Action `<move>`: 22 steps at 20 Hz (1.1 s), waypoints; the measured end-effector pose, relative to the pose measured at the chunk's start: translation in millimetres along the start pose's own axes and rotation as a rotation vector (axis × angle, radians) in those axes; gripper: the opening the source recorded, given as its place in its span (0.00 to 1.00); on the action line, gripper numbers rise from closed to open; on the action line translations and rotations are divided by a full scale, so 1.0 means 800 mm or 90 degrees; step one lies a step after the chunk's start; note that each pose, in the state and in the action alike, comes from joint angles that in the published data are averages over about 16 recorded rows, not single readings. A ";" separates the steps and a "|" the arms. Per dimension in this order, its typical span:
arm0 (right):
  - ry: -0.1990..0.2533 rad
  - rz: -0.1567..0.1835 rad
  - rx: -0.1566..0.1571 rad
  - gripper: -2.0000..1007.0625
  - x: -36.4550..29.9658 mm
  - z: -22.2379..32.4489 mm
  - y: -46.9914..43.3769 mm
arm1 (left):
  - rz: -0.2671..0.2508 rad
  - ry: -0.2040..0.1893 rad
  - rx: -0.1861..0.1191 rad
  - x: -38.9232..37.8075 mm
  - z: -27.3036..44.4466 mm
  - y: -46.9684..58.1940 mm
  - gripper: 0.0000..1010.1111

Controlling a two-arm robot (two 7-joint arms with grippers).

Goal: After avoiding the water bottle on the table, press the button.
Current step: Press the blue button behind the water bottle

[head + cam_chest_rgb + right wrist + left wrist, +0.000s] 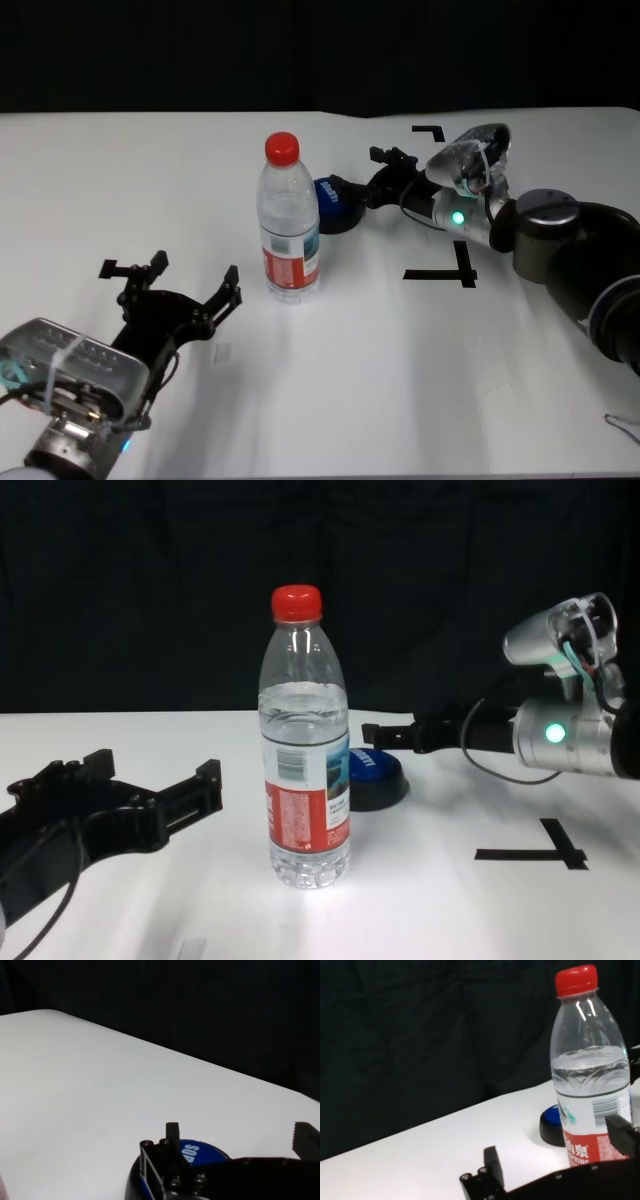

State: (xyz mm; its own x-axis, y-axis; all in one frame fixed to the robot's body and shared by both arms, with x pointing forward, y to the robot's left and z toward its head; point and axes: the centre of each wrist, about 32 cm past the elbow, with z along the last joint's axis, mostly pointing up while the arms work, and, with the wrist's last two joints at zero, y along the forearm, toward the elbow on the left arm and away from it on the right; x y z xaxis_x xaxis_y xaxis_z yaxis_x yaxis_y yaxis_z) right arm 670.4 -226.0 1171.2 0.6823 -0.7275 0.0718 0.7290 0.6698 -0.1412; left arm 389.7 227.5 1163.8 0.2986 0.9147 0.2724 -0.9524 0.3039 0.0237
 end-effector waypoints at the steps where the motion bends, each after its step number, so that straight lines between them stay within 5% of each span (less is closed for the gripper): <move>1: -0.001 -0.002 -0.001 1.00 -0.0004 0.0000 0.001 | 0.000 0.000 0.000 0.0000 0.0000 0.000 0.99; 22: -0.029 -0.008 -0.034 1.00 -0.0039 -0.0068 -0.001 | 0.000 0.000 0.000 0.0000 0.0000 0.000 0.99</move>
State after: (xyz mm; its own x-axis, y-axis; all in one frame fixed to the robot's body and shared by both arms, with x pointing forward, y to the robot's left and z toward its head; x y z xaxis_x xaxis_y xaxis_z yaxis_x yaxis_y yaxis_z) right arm 667.3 -225.3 1165.7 0.6762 -0.7272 0.1184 0.7341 0.6514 -0.1920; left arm 389.7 227.5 1163.8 0.2986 0.9147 0.2724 -0.9524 0.3039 0.0236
